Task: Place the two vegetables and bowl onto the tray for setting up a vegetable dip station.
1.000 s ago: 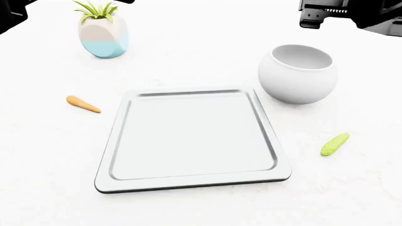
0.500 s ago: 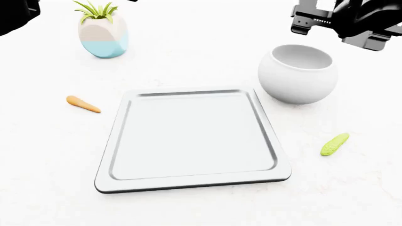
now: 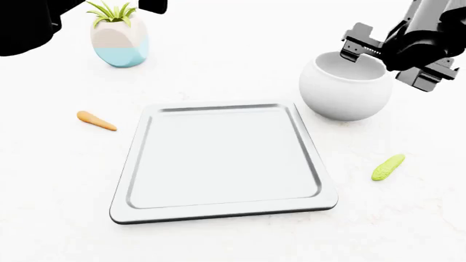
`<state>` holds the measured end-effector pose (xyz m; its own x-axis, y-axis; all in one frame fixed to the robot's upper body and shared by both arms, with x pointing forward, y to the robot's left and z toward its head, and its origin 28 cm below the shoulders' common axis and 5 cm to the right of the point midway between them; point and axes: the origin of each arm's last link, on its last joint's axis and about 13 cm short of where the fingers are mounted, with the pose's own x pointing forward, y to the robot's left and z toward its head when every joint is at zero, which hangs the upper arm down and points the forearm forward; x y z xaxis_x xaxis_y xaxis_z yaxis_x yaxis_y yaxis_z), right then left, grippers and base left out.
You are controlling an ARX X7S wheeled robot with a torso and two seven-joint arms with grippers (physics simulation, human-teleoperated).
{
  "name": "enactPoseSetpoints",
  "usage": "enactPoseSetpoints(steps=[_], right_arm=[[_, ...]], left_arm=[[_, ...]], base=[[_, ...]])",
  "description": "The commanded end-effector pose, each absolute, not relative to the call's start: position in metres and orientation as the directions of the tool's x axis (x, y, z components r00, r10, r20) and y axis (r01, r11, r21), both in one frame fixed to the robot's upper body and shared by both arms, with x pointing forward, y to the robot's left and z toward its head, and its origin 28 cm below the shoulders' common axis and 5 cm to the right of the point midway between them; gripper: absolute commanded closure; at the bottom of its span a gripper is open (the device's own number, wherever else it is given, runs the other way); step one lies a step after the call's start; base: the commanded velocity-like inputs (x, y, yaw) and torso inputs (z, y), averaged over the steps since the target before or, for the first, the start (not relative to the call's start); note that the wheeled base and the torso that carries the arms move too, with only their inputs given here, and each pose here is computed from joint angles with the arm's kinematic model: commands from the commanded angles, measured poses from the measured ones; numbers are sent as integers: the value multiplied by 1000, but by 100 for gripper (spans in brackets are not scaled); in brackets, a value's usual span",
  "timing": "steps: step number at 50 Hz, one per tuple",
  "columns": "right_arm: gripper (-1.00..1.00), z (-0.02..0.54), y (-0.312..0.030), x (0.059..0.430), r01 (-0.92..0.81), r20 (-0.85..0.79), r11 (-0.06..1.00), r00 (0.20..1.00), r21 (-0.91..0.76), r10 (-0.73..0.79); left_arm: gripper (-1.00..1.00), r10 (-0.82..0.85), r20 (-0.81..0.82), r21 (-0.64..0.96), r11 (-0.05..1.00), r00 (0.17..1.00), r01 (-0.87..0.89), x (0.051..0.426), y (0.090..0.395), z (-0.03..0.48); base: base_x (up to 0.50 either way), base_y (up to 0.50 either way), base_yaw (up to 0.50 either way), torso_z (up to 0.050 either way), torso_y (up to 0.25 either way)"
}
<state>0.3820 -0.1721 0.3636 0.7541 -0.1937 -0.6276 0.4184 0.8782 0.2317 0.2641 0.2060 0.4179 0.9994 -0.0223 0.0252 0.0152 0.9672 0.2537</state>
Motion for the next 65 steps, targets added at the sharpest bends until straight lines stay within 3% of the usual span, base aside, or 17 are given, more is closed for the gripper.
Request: enactPoseSetpoints(steps=[1,19,30,50,57,61,65], right_arm=[[-100,360,-177,388,506,-617,804,752,313,-233],[-100,347,-168,396,539,-638,771,734,340,-231],[-100,345,-172,404,542,-585,668,787,509,-193],[-100,333,-170,413,621,-602,560,758,548,-251],[-100,329,-166,413,639,-627,581,733,503,-263],[-100,325,-159,411,675,-668,649,666,350,-333],[-100,328,-156,410,682,-675,657,651,321,-347]], left_arm=[[-100,-19,26,247,969,999,12,263,209,415],[-100,-14,29,245,970,999,6,266,214,421],[-100,-9,21,245,969,1000,4,266,217,420],[-100,-14,22,241,971,1000,8,267,218,415],[-100,-15,26,236,972,1000,8,268,221,413],[-100,-19,25,234,972,1000,12,269,221,411],[-100,-24,24,231,973,999,18,270,221,410]], base=[[0,0,0,0,0],[0,0,0,0,0],[0,0,0,0,0],[0,0,0,0,0],[0,0,0,0,0],[0,0,0,0,0],[0,0,0,0,0]])
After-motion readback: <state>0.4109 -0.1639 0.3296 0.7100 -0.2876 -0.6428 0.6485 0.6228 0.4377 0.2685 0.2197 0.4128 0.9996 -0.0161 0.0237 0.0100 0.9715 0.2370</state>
